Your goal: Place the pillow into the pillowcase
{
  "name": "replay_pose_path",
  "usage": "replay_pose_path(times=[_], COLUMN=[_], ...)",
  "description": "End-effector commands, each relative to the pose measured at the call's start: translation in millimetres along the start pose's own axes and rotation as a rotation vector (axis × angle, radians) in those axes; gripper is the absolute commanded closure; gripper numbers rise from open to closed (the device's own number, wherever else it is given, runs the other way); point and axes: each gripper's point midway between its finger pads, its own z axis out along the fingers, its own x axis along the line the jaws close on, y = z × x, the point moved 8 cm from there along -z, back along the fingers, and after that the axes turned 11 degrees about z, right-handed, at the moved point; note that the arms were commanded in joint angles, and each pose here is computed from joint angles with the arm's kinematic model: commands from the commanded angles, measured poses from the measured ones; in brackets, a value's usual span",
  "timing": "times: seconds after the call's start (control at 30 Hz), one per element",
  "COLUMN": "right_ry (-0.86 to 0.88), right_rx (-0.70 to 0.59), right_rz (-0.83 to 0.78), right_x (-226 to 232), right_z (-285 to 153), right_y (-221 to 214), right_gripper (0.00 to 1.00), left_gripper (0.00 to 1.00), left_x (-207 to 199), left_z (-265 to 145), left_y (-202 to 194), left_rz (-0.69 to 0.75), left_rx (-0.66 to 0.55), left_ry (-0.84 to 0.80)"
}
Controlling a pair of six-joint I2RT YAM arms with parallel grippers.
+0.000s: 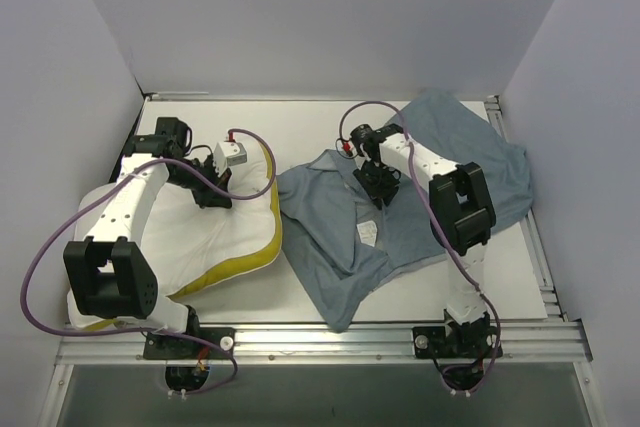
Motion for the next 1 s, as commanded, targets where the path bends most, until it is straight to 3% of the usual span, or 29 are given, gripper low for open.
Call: replay_pose_path(times=[0.0,0.1,0.27,0.4,0.53,0.7,0.97], right_ry=[-0.041,-0.009,0.131,0.338,0.514,0.572,0.604], right_rx=[-0.037,-0.042,-0.043,-0.082,-0.166,-0.233,-0.276], right_rz=[0.050,0.087,0.137,0.165,0.203,0.264,0.326], right_x=[-29.6,-41.7,-47.9,-42.0,-38.0,-47.6,-64.0], right_z=[-40.0,-45.2,-52.0,-67.9,-92.9,-110.5,-113.7], right_y=[-10.7,-12.9,-16.3,-21.1,-28.8,-39.7,-57.7], right_gripper=[0.77,0.89,1.00,1.00,1.00,1.00,1.00], left_gripper=[1.00,1.00,1.00,1.00,1.00,1.00,1.00], left_x=[-3.3,-1.9,1.2,1.9,-10.3,-45.1,-85.6], left_z=[-10.4,-9.6,-9.2,-11.1,-5.9,30.6,105.5], left_y=[10.0,10.0,13.0,28.2,74.2,128.0,134.3], left_rz=[0.018,0.022,0.032,0.055,0.147,0.296,0.407], left_rx=[-0.055,-0.055,-0.065,-0.110,-0.175,-0.200,-0.119], left_ry=[0.005,0.003,-0.002,-0.010,-0.065,-0.207,-0.432])
